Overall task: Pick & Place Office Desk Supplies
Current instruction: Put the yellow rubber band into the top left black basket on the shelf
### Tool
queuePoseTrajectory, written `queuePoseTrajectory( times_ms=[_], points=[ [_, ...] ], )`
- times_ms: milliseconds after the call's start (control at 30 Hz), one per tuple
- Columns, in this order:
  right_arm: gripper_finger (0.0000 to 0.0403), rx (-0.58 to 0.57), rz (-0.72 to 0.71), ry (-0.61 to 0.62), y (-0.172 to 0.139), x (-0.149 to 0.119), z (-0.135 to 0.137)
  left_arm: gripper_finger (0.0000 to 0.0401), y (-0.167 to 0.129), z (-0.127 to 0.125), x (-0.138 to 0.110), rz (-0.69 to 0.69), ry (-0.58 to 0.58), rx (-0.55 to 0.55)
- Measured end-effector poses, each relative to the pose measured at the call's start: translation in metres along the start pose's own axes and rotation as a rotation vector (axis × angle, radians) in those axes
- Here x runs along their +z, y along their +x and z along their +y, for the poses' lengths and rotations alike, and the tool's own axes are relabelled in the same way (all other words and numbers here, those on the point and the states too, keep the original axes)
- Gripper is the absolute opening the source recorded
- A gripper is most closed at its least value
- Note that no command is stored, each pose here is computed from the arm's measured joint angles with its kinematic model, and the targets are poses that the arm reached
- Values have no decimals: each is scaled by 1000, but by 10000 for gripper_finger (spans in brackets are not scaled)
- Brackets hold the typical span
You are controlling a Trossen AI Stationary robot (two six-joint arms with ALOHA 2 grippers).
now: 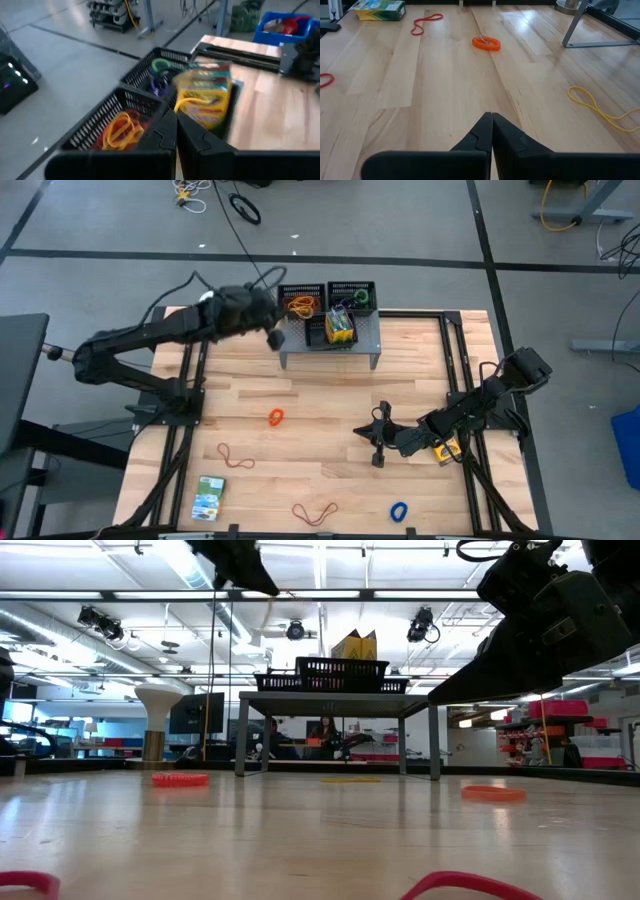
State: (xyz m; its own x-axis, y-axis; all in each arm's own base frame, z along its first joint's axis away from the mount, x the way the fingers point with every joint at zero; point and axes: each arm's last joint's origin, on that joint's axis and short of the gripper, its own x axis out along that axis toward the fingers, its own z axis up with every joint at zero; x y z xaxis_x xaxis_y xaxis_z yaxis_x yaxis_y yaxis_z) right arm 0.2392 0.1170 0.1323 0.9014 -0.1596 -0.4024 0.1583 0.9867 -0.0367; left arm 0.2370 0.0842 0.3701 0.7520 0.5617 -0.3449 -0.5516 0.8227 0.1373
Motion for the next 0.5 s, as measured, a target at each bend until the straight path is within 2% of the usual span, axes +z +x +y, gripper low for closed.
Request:
queuePoseTrajectory(
  times_ms=[200,367,500],
  points=[
    [9,0,0,0,0,0,0,3,32,31,1,-45,4,25],
    [9,-1,1,0,0,0,0,3,57,54,-7,-13,63,101],
    [9,-1,1,-1,0,0,0,3,77,70,-16,3,45,117]
  ],
)
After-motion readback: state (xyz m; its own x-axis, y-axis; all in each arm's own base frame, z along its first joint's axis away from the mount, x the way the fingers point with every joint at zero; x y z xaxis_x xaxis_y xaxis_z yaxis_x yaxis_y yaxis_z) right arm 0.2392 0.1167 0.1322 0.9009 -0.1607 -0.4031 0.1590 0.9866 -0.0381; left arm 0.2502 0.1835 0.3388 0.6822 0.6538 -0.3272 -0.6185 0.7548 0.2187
